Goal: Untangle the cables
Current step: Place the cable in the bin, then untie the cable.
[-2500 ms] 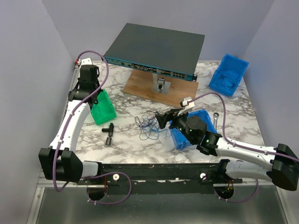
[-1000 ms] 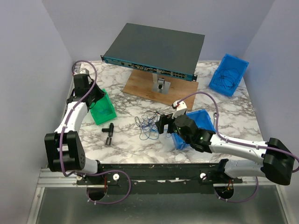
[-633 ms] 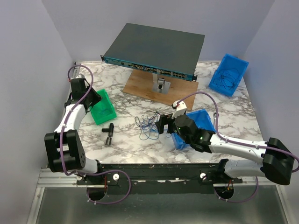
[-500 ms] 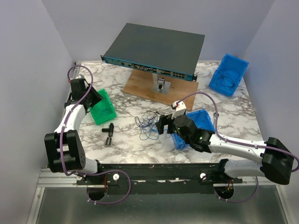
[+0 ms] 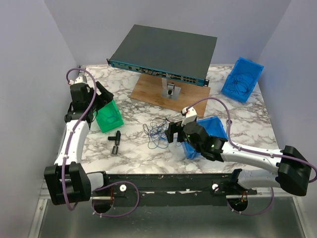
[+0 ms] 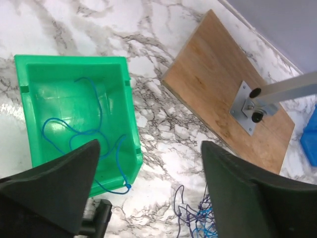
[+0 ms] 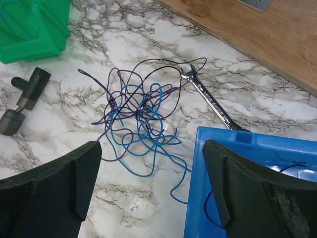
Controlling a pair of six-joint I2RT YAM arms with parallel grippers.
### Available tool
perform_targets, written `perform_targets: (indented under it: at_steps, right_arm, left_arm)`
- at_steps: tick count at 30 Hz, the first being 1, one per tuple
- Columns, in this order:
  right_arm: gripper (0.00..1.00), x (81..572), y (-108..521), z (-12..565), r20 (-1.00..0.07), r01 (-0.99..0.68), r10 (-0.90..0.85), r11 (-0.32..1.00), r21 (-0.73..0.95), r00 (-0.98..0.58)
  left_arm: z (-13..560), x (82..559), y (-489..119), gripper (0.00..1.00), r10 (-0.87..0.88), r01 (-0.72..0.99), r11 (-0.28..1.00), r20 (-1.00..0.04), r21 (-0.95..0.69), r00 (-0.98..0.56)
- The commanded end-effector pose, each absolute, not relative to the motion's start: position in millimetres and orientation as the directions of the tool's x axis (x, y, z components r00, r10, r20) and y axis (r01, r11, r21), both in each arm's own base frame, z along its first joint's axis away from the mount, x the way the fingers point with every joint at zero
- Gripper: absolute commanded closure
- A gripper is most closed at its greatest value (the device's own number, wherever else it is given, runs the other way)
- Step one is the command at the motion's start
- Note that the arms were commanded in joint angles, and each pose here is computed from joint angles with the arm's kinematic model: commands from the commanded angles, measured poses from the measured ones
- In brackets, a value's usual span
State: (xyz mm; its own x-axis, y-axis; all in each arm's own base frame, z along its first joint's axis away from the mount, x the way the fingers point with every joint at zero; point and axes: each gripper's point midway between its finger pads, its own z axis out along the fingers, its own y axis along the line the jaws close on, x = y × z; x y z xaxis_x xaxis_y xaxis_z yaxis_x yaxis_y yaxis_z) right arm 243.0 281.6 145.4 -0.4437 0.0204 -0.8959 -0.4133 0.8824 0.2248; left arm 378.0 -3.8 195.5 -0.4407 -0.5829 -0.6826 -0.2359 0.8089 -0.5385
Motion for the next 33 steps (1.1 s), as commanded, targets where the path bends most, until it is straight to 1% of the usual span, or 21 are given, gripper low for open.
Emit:
perform_targets:
  at_steps: [1, 5, 9, 12, 16, 18, 22, 33]
  right_arm:
    - [0.08, 239.7, 279.0, 134.9, -0.870, -0.401, -0.022, 0.893, 0.204, -0.492]
    - [0.08, 235.8, 275.6, 133.6, -0.859, -0.402, -0.020, 0.889, 0.219, -0.511]
    - [0.08, 230.2, 275.7, 134.7, -0.854, -0.412, -0.004, 0.877, 0.247, -0.521]
    - [0.08, 227.7, 275.6, 133.0, -0.851, -0.415, 0.004, 0.871, 0.261, -0.526]
    - [0.08, 224.0, 277.1, 132.1, -0.846, -0.429, 0.003, 0.861, 0.273, -0.533]
    - [0.08, 221.6, 277.2, 131.7, -0.843, -0.437, -0.002, 0.856, 0.277, -0.538]
    - [0.08, 217.5, 274.9, 130.5, -0.839, -0.446, -0.011, 0.851, 0.278, -0.544]
    - [0.09, 212.1, 266.5, 125.2, -0.832, -0.446, -0.031, 0.855, 0.265, -0.553]
  left_arm:
    - [213.6, 361.1, -33.2, 0.02, -0.561, -0.156, 0.814, -0.689, -0.559, -0.459]
    - [229.0, 342.8, -56.0, 0.02, -0.526, -0.072, 0.826, -0.719, -0.559, -0.454]
    - [236.4, 319.6, -94.1, 0.02, -0.444, 0.055, 0.845, -0.756, -0.531, -0.480]
    - [224.0, 299.9, -125.0, 0.04, -0.366, 0.134, 0.854, -0.763, -0.503, -0.533]
    - [191.3, 271.0, -159.6, 0.06, -0.246, 0.246, 0.850, -0.765, -0.465, -0.595]
    - [177.8, 259.6, -170.7, 0.08, -0.207, 0.309, 0.834, -0.778, -0.458, -0.594]
    - [169.8, 241.6, -188.9, 0.10, -0.163, 0.432, 0.778, -0.811, -0.456, -0.562]
    - [162.2, 225.1, -214.0, 0.16, -0.056, 0.560, 0.719, -0.838, -0.411, -0.543]
